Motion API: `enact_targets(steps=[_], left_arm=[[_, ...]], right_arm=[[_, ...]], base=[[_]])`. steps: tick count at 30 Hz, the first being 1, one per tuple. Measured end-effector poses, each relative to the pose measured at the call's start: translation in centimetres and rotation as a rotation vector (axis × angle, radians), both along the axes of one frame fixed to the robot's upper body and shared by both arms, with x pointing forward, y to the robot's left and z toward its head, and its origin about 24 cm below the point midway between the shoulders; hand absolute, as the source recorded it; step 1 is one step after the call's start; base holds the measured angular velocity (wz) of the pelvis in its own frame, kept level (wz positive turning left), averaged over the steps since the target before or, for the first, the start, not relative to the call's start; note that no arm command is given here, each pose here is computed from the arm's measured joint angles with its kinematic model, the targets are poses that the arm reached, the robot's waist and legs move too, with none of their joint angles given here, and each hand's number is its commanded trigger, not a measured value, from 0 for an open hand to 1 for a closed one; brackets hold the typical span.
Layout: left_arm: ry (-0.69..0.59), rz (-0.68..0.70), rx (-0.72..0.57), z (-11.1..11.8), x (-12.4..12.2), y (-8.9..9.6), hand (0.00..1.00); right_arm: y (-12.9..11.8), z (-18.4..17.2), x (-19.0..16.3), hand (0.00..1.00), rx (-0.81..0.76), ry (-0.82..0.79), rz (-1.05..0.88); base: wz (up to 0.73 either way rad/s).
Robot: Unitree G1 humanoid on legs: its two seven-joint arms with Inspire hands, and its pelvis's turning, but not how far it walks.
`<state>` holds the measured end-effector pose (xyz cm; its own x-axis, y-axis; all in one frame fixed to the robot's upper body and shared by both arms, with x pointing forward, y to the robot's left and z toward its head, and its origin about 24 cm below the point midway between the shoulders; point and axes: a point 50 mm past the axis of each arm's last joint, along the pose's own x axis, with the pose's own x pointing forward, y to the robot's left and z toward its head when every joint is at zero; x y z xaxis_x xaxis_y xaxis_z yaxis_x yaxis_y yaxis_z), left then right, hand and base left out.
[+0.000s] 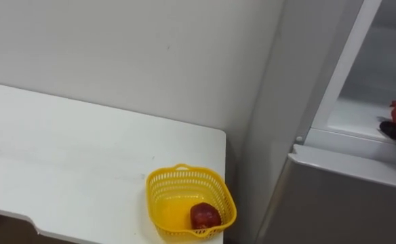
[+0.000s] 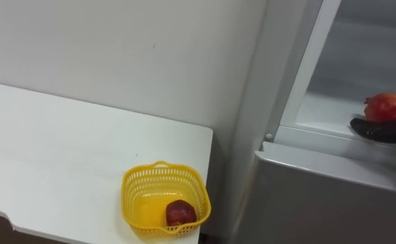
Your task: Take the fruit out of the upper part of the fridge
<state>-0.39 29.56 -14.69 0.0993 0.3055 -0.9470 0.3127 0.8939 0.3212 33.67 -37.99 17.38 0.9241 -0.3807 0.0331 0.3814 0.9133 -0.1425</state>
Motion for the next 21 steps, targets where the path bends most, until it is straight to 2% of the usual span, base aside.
enact_targets(steps=[6, 9, 10, 11, 12, 21], left_arm=[[-0.005, -0.004, -0.017, 0.0, 0.4, 0.0, 0.00], [-0.017, -0.007, -0.018, 0.0, 1.0, 0.0, 0.00], [-0.026, -0.010, -0.019, 0.0, 1.3, 0.0, 0.00], [-0.027, -0.012, -0.019, 0.0, 1.5, 0.1, 0.00], [-0.031, -0.026, -0.020, 0.1, 1.8, 0.1, 0.00], [-0.049, -0.027, -0.029, 0.2, 2.5, 0.4, 0.00]], right_arm=[[0.3, 0.4, 0.3, 0.00, -0.015, -0.005, 0.015], [0.5, 0.5, 0.3, 0.16, -0.024, -0.003, 0.031], [0.6, 0.5, 0.4, 0.66, -0.027, -0.004, 0.037], [0.6, 0.6, 0.4, 0.92, -0.028, -0.006, 0.039], [0.6, 0.6, 0.4, 1.00, -0.029, -0.009, 0.043], [0.7, 0.6, 0.4, 1.00, -0.031, -0.007, 0.048]], base=[[-0.01], [0.00], [0.00], [0.00], [0.00], [0.00]])
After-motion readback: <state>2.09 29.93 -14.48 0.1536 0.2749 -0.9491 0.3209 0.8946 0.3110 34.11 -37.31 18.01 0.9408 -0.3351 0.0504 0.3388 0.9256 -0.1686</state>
